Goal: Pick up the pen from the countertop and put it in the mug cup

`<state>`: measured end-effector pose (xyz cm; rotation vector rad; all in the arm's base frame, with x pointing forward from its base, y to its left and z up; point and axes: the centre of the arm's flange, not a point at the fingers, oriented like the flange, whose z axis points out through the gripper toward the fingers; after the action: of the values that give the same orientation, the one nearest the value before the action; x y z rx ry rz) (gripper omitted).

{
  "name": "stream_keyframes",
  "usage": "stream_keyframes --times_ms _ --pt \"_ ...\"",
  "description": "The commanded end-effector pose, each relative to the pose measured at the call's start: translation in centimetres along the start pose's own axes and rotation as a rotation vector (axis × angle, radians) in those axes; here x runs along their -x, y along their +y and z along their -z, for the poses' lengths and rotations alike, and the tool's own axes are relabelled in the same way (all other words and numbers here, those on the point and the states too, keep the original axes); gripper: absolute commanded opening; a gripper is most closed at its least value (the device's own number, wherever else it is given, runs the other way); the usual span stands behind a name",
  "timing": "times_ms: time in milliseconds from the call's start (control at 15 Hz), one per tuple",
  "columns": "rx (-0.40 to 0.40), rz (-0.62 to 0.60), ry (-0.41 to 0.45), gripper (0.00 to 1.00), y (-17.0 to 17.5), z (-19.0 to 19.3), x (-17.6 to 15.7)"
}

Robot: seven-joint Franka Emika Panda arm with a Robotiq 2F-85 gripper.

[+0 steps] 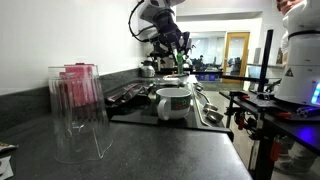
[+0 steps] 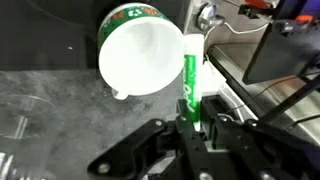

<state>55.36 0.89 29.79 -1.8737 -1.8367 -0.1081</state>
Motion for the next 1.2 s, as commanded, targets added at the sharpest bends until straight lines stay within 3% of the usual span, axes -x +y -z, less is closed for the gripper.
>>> stream_keyframes --times_ms 0,400,733,1133 --pt "-0.061 0.102 0.024 0.05 -0.1 0.1 0.1" --pt "-0.141 0.183 0.036 0.05 1.4 -1.1 0.0" --pt "-0.141 0.180 0.043 0.05 4.0 -2.2 -2.0" --pt "-0.188 0.123 0.035 0.05 6.3 -5.2 -1.0"
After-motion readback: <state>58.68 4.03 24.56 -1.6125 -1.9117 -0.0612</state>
